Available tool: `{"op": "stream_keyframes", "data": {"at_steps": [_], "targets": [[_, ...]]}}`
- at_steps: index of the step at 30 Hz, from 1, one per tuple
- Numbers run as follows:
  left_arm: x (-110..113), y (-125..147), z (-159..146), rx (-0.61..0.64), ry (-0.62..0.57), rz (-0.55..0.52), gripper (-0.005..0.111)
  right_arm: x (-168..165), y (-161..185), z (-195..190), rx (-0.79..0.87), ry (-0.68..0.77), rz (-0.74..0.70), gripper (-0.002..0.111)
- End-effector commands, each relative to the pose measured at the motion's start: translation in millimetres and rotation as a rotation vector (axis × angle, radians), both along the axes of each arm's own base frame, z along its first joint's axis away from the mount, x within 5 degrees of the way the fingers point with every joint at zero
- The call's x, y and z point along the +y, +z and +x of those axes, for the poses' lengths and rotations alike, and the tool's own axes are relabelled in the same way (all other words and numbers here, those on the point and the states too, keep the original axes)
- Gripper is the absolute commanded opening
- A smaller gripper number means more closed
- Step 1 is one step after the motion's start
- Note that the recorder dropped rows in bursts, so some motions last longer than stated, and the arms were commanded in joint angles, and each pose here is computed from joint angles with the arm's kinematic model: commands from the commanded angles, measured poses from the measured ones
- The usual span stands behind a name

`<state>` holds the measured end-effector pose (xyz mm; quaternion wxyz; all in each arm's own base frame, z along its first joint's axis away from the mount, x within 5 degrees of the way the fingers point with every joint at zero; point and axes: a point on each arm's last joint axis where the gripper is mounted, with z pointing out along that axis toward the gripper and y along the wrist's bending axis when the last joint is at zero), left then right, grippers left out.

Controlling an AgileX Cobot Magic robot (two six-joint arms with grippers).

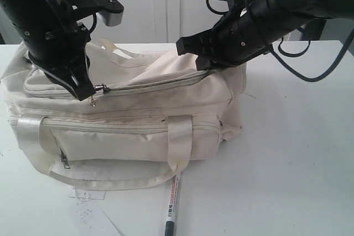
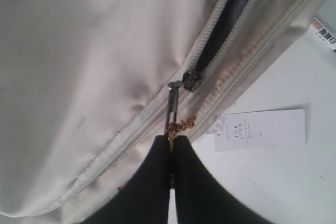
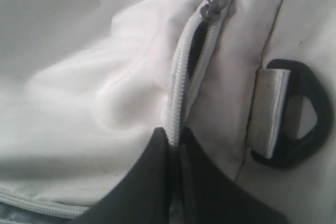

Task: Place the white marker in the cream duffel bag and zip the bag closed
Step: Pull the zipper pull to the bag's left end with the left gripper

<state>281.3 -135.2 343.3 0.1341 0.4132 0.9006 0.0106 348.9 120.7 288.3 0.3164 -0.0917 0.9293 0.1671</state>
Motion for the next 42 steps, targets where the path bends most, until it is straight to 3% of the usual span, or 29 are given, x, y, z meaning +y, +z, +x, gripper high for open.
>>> {"op": "stream_keyframes", "data": {"at_steps": [1,18,31,42], "targets": [[10.9,3.4,-10.8,0.056,0.011,0.065,0.0,-9.6,1.7,3.7,-0.049,0.006,-0.068,0.0],[28.2,5.2,-5.1,0.062,0.063,0.04,0.0,-10.6,1.7,4.2,-0.058,0.011,-0.087,0.0],[33.2,5.6,-3.1,0.038,0.068,0.094,0.0,-18.3,1.0,5.9,-0.059,0.001,-0.115,0.0],[51.4,5.3,2.8,0.056,0.128,0.057,0.0,-18.7,0.6,5.5,-0.049,0.0,-0.11,0.0]]}}
